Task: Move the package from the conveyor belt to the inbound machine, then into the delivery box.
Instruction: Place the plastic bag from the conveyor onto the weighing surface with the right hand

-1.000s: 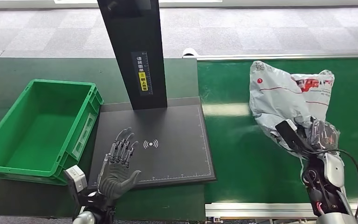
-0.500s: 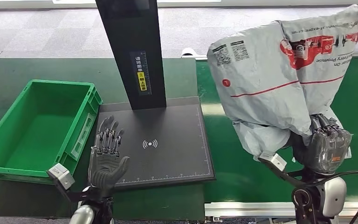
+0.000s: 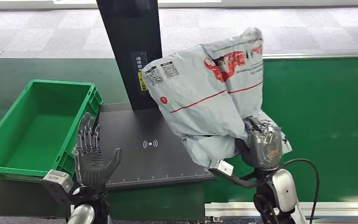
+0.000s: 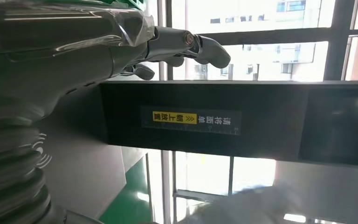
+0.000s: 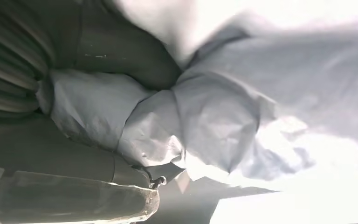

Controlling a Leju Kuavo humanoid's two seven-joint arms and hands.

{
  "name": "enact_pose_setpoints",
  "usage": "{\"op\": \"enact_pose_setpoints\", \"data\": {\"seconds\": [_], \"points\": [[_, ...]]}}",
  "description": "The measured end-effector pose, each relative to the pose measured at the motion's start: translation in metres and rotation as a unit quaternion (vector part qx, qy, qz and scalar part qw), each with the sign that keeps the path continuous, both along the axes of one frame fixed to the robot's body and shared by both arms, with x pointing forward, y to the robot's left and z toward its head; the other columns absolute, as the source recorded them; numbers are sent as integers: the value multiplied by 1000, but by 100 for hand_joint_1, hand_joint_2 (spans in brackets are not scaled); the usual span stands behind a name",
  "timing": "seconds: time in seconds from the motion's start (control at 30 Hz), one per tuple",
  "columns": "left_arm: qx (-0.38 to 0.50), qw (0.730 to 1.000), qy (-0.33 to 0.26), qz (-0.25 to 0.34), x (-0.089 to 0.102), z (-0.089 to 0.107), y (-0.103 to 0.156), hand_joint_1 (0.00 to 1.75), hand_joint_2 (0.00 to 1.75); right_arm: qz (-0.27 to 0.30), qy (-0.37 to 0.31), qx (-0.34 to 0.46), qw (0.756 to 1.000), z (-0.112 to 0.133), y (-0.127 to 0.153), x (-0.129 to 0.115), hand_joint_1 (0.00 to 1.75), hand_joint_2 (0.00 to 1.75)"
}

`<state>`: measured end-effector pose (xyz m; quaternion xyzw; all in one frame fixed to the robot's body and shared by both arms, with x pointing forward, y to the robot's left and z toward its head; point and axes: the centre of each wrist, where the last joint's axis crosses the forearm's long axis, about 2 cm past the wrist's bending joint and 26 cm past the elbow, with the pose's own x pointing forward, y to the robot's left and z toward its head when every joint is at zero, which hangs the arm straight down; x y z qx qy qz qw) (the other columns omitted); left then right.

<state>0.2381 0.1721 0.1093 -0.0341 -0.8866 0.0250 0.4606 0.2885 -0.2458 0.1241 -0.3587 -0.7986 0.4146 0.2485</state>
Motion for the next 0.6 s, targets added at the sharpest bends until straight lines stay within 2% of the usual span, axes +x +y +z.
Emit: {"op": "enact_pose_setpoints", "data": {"seconds": [0.13,0.27,0.37,0.6], "points": [[0,1000,-6,-12,2,3,-5,0,175,62,151,-81,983,-32,27,-5,175,175],[-5,1000,-6,-23,4,4,-8,0,175,82,252,-149,953,-54,37,-2,175,175],[-6,999,-5,-31,5,3,-11,0,175,85,278,-180,940,-60,38,7,175,175],[-4,999,-2,-38,7,2,-14,0,175,91,279,-213,932,-60,38,21,175,175]]}}
